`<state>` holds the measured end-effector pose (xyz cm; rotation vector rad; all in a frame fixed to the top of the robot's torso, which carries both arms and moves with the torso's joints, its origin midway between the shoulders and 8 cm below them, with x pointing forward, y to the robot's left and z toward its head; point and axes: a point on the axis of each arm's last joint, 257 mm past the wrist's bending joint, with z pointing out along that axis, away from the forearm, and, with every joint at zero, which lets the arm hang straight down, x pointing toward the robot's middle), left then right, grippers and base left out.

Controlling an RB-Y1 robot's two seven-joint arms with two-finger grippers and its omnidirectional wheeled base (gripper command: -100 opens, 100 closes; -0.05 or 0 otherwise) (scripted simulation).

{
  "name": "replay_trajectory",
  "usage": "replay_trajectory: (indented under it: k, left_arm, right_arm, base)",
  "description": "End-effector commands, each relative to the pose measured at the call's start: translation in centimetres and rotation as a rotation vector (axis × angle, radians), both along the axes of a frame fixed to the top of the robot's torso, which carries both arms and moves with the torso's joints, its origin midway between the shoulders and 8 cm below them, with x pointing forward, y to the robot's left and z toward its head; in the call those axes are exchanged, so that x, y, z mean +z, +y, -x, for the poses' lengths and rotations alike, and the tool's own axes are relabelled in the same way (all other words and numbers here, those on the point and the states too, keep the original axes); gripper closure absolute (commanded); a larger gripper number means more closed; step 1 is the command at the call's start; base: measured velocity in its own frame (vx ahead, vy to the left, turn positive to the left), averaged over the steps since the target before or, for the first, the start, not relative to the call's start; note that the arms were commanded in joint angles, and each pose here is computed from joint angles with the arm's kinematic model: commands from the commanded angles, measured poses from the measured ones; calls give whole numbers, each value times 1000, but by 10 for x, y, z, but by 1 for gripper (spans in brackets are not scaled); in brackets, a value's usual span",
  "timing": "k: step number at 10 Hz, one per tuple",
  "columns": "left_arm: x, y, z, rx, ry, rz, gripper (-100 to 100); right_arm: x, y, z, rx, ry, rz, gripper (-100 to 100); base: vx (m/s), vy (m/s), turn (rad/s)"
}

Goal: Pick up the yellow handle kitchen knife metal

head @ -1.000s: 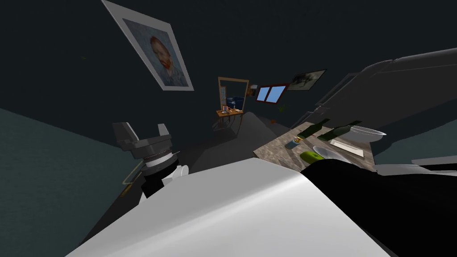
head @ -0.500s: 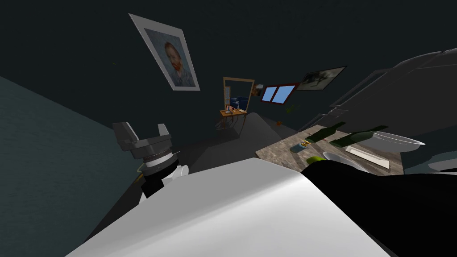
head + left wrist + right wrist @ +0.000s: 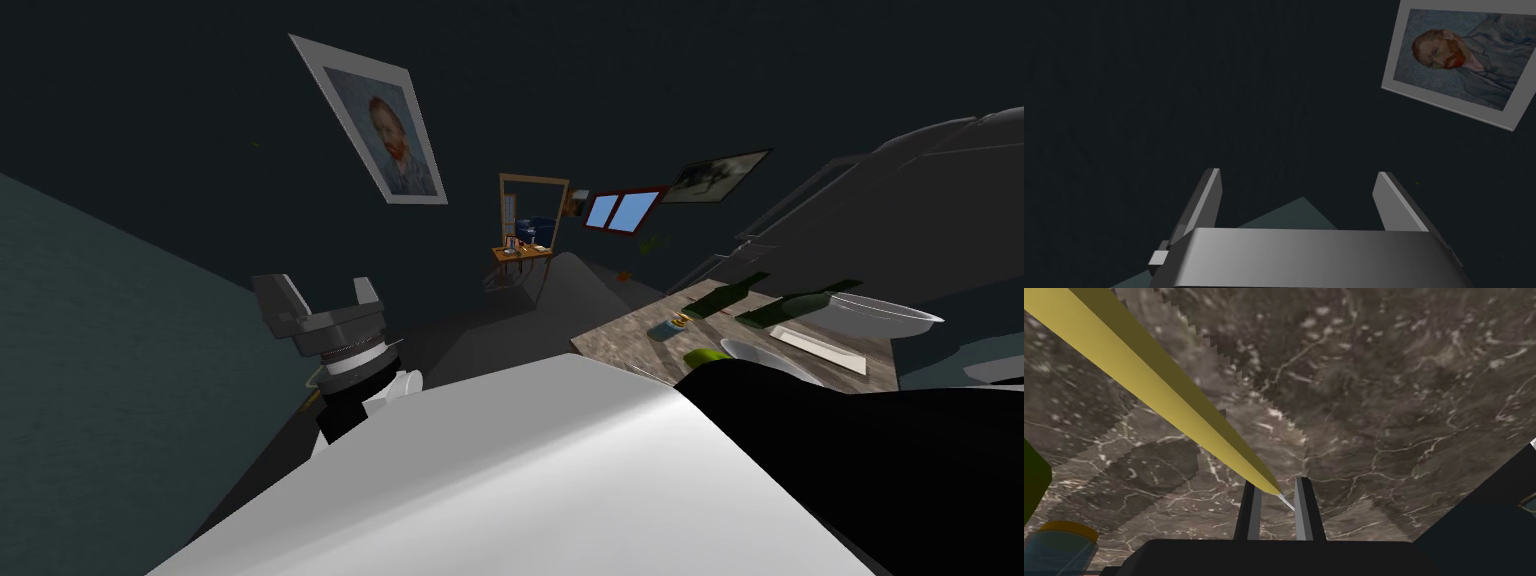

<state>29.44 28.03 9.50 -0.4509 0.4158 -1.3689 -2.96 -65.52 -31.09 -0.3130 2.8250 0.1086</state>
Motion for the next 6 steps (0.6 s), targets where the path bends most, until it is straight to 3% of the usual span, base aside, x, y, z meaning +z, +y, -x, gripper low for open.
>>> replay_trajectory:
  k: [1, 3, 4, 5, 6]
  left_arm:
    - [0, 0, 0, 0, 0, 0, 0]
    - [0, 0, 0, 0, 0, 0, 0]
    - [0, 0, 0, 0, 0, 0, 0]
    - [0, 0, 0, 0, 0, 0, 0]
    - [0, 0, 0, 0, 0, 0, 0]
  right_arm:
    - [0, 0, 0, 0, 0, 0, 100]
    - [0, 0, 0, 2, 0, 0, 100]
    - [0, 0, 0, 2, 0, 1, 0]
    - [2, -2, -26, 25, -49, -12, 100]
    - [0, 0, -24, 58, -32, -16, 100]
  base:
    - [0, 0, 0]
    - [0, 0, 0]
    - [0, 0, 0]
    - [40, 3, -266]
    - [47, 11, -148]
